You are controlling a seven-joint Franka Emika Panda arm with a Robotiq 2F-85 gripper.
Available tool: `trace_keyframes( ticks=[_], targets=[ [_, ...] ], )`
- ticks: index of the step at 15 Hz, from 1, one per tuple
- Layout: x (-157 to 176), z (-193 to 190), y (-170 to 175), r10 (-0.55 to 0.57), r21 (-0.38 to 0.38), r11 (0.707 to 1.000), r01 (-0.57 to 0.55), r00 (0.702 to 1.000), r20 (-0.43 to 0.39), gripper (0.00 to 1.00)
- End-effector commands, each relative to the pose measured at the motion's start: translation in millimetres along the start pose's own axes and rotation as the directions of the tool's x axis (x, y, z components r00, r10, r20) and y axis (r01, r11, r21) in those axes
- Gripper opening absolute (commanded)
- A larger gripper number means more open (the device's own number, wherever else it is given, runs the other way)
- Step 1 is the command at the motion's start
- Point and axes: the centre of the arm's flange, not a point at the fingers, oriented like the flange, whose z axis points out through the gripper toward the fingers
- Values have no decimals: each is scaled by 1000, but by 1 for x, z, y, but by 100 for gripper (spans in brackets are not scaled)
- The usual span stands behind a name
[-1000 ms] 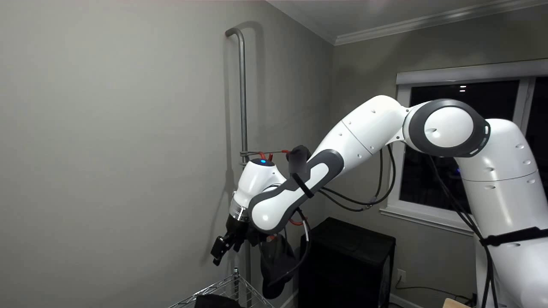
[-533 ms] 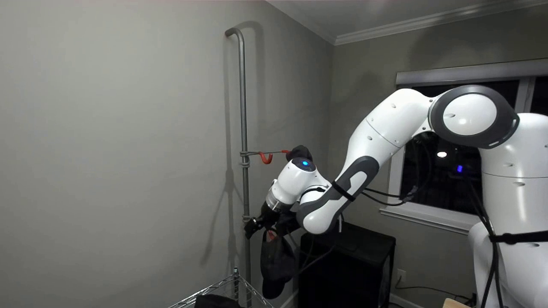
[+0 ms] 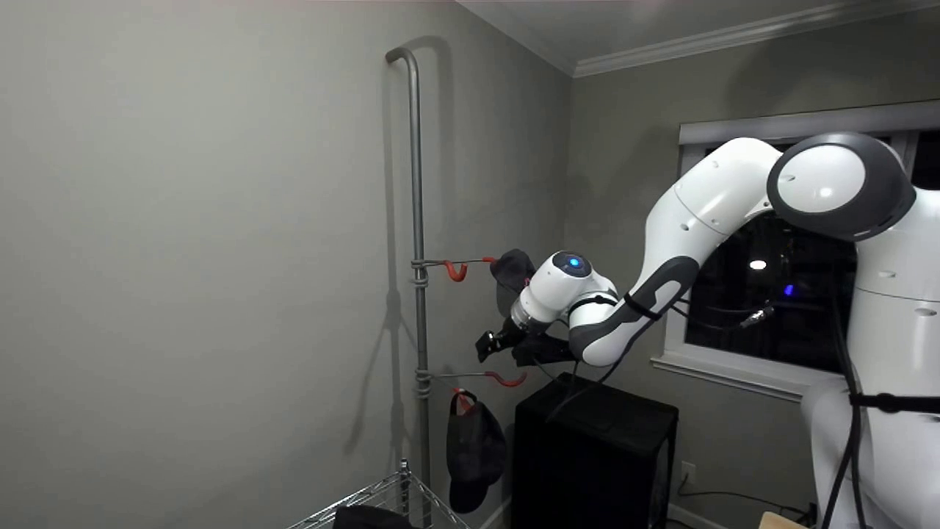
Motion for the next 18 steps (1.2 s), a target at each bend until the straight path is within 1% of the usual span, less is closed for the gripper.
trace_keyframes(
  ticks=[1, 3, 5, 9, 11, 13, 17, 18],
  targets=[
    [-9, -10, 45, 133, -35, 990, -134, 991, -20, 100],
    [-2, -7, 69, 203, -64, 977, -206, 978, -42, 100],
    [5, -6, 91, 271, -94, 956, -278, 960, -76, 100],
    [19, -11, 124, 361, -104, 920, -378, 921, -148, 100],
    [27, -15, 136, 395, -102, 904, -416, 902, -178, 100],
    [35, -22, 144, 411, -92, 895, -437, 886, -215, 100],
    [62, -47, 158, 440, -35, 883, -467, 853, -279, 100],
    [70, -53, 160, 447, -25, 881, -473, 848, -284, 100]
  ],
)
